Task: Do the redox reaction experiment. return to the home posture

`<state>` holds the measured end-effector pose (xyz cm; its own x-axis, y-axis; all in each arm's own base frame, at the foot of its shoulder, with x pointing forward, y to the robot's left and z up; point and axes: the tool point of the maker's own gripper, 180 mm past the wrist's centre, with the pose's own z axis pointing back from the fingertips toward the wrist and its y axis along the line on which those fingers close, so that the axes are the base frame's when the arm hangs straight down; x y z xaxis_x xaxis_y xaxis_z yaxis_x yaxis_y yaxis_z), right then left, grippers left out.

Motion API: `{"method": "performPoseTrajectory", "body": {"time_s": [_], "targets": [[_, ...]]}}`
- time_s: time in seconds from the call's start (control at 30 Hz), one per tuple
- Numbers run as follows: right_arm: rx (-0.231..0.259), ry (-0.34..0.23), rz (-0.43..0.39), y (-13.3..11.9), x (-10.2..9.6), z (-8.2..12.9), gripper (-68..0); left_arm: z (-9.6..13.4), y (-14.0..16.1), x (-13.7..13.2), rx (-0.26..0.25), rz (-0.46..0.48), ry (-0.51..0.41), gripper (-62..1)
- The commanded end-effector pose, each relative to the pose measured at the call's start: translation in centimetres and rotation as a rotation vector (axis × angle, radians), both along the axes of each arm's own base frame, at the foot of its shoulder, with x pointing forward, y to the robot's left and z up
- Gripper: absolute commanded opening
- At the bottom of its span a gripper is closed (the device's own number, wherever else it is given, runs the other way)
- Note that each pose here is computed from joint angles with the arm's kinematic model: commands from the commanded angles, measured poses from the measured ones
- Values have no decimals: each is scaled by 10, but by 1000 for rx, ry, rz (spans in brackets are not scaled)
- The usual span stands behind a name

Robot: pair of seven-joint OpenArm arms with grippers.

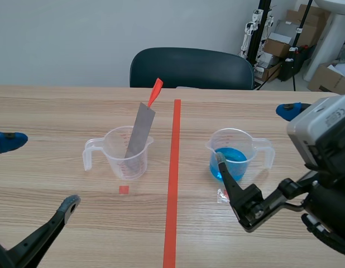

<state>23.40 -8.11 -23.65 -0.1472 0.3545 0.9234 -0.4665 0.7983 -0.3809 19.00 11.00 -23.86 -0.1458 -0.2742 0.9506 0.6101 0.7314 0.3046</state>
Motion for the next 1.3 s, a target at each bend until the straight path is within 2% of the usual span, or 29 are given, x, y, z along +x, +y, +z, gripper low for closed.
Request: {"method": "performPoseTrajectory", "body": {"time_s": [0.0,0.17,0.43,0.63,0.77,0.87,1.1,1.27], "targets": [[10,-35,-1,-1,1,11,4,15,-7,2,-24,-22,-38,14],[23,-39,-73,-24,7,16,4,19,-10,1,-17,-49,-46,14],[-6,-78,-169,-52,14,24,4,19,-10,2,-18,-44,-44,14],[-31,-85,-183,-53,16,31,4,19,-10,2,-42,-15,-43,14],[-29,-78,-178,-47,17,38,4,14,-8,5,-34,18,-22,14],[-29,-65,-152,-39,16,42,4,16,-5,9,-42,48,-36,14],[-37,-63,-167,-41,17,47,4,24,7,20,-70,129,-68,14],[-48,-65,-181,-47,17,47,4,19,1,11,-22,135,-86,14]]}}
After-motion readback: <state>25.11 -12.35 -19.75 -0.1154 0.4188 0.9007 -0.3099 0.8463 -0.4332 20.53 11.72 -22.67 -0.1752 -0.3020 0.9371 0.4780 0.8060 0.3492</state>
